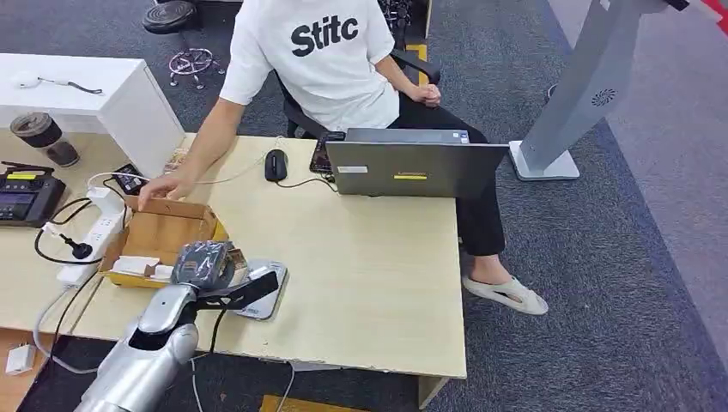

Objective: Pass the card to the sensor for recognition and then transmit it.

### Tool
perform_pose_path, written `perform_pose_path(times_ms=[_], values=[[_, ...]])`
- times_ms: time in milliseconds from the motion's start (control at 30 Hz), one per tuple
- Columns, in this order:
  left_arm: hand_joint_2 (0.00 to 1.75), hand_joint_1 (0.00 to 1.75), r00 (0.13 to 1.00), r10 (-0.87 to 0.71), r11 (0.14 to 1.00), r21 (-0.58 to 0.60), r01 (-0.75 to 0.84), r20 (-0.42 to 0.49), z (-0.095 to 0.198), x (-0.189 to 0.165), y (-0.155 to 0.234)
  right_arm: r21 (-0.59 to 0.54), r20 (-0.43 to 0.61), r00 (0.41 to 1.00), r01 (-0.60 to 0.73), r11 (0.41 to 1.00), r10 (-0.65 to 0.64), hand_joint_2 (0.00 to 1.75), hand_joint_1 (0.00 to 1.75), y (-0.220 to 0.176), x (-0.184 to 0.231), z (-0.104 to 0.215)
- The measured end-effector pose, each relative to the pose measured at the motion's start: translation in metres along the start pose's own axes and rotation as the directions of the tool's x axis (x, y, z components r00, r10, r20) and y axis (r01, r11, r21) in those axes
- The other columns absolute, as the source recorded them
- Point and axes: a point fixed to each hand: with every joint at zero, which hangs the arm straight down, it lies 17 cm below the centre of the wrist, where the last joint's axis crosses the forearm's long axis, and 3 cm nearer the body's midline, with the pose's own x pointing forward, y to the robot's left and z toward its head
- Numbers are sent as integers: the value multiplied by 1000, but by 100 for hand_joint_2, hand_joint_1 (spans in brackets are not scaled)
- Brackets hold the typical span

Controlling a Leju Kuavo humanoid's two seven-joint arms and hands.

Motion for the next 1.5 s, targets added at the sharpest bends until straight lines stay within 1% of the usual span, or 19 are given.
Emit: perform_pose_path(times_ms=[100,300,400,467,633,900,1400,1433,1467,1500], values=[[175,175,1000,-24,999,25,24,-17,-5,-14,13,0,4,1000,-3,1000,3,175,0,0,1,0],[175,175,995,-62,989,129,71,-76,-36,-60,87,-11,15,1000,-16,1000,16,175,0,-2,2,0],[175,175,993,-69,982,170,85,-97,-43,-72,112,-12,15,1000,-16,1000,16,175,0,-2,2,0],[175,175,990,-83,977,185,103,-115,-45,-81,121,-13,18,1000,-16,1000,16,175,0,-3,3,0],[175,175,984,-98,968,213,130,-150,-47,-101,141,-15,25,999,-30,999,30,175,0,-3,4,0],[175,175,977,-113,950,270,159,-180,-53,-117,174,-15,32,999,-30,999,30,175,0,-3,6,0],[175,175,976,-114,945,284,165,-188,-54,-121,183,-17,32,999,-30,999,31,175,0,-3,6,0],[175,52,976,-114,943,287,165,-188,-54,-121,185,-17,31,999,-32,999,32,175,0,-3,5,0],[175,0,975,-115,942,291,168,-189,-55,-121,188,-18,29,999,-37,999,37,175,0,-4,5,0],[175,0,975,-117,940,295,171,-190,-56,-122,191,-21,28,998,-51,998,52,175,0,-4,5,-1]])
